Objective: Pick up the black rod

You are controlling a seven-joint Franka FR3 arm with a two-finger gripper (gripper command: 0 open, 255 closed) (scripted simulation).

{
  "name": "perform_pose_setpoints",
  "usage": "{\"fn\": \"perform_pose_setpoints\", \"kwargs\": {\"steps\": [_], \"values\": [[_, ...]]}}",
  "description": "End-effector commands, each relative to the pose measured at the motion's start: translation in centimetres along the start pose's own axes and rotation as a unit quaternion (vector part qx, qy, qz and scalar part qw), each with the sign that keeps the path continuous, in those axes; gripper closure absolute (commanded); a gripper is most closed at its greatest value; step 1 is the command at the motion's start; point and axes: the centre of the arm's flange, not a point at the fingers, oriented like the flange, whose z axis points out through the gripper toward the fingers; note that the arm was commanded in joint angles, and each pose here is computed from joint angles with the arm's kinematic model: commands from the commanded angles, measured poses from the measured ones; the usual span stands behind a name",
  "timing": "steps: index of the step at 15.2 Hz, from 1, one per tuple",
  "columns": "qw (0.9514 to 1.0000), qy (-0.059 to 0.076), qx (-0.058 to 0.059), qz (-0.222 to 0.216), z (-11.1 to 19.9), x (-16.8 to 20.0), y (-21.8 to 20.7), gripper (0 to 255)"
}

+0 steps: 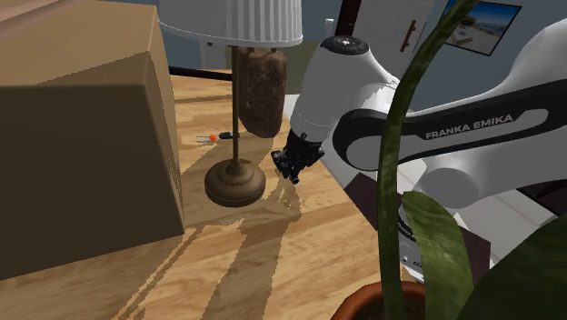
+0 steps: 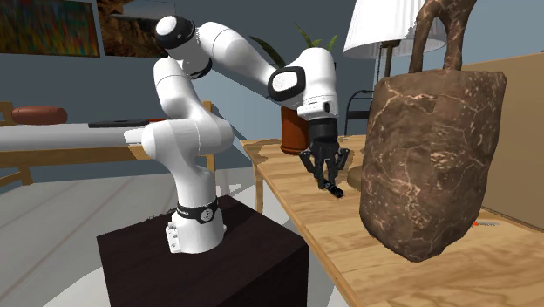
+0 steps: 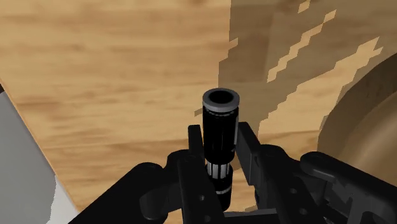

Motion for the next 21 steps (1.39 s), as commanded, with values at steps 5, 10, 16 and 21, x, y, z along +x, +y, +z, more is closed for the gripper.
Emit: {"fn": "perform_pose_setpoints", "kwargs": {"steps": [5,10,16,21], "values": [[1.0000,-0.001,-0.001,0.000,0.2,0.0,0.0,255],[1.0000,-0.001,-0.001,0.000,-1.8,0.4,0.1,255],[1.0000,-0.001,-0.001,0.000,-4.9,1.2,0.1,255],[1.0000,-0.001,-0.001,0.000,-7.4,1.9,0.1,255]]}}
